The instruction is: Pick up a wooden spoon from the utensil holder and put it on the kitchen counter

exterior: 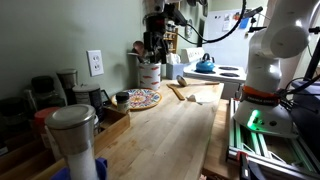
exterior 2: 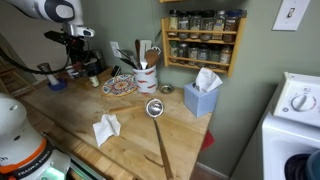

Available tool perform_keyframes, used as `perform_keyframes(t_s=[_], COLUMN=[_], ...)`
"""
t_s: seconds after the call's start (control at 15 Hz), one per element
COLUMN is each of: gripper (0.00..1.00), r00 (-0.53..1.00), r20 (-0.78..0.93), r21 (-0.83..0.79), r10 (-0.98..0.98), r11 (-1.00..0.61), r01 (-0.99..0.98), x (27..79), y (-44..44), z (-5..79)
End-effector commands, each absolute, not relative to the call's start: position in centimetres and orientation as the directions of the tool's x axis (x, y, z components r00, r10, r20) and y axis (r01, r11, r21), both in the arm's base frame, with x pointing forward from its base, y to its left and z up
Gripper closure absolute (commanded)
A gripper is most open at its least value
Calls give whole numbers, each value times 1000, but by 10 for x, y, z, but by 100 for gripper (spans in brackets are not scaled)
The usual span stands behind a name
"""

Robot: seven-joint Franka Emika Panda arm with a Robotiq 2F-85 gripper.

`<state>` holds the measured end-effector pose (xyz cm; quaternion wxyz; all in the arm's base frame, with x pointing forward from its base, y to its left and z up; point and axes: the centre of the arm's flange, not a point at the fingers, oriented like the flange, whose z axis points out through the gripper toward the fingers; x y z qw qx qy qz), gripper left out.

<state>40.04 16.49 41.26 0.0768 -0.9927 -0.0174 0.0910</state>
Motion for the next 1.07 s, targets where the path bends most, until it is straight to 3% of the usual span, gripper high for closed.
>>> perform_keyframes(t_s=[0.0,0.73,1.0], gripper=[0,0,0], r00=[987,909,849], r20=[-157,-27,23], r21=[-118,-158,-91], r10=[-15,-416,-528], r11=[-992,-896,-846], r01=[-34,-414,-525], x=[394,394,374], y=[134,28,-12], z=[438,510,519])
